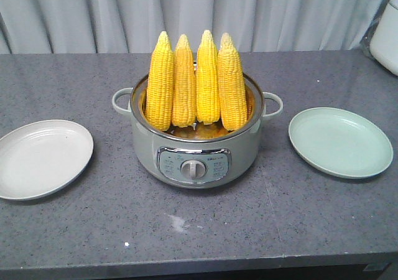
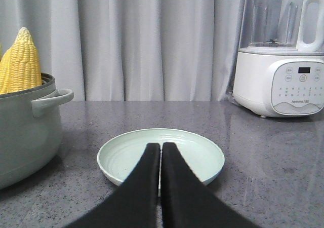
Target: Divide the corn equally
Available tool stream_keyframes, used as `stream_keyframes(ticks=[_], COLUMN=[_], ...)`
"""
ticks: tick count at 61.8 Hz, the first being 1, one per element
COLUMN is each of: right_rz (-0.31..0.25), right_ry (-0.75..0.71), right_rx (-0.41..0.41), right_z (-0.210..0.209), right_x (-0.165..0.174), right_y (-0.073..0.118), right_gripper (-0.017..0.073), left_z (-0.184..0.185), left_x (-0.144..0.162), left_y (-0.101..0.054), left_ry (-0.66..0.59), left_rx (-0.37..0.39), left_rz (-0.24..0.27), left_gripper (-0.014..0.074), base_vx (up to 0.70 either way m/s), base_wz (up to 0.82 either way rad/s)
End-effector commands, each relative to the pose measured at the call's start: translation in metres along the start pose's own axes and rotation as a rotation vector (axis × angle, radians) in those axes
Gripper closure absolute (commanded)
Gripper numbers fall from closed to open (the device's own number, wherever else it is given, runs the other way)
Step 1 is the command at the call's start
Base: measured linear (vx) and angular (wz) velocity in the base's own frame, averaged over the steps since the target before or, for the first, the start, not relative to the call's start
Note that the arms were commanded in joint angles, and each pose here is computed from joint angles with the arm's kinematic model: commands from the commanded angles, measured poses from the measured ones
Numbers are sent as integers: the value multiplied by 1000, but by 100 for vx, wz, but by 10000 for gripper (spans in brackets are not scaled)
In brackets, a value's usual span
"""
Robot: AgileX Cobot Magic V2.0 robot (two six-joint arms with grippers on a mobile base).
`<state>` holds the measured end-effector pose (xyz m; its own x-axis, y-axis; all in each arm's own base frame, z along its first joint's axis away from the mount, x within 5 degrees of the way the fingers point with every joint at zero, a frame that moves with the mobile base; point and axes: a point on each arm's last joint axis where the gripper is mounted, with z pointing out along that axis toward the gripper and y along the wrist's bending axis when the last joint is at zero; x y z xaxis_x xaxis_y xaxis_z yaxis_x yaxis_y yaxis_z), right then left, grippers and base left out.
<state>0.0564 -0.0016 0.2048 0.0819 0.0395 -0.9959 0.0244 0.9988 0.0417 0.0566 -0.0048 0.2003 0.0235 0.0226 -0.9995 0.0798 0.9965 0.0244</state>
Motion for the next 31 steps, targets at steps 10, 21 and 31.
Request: stream_keyframes(ticks=[10, 21, 31], right_rz=[-18, -18, -18], right_ry=[-70, -70, -70], right_rx=[3, 3, 3], right_z=[-1, -1, -1], right_x=[-4, -4, -4], right_y=[0, 0, 0], right_gripper=[564, 564, 564], left_z=[-1, -1, -1], left_x=[-7, -7, -7], left_y=[1, 1, 1], left_ry=[-89, -89, -89], left_rx=[-12, -12, -12], left_rz=[-4, -4, -4], left_gripper=[601, 601, 601], base_vx=[0, 1, 2], base_wz=[1, 6, 9])
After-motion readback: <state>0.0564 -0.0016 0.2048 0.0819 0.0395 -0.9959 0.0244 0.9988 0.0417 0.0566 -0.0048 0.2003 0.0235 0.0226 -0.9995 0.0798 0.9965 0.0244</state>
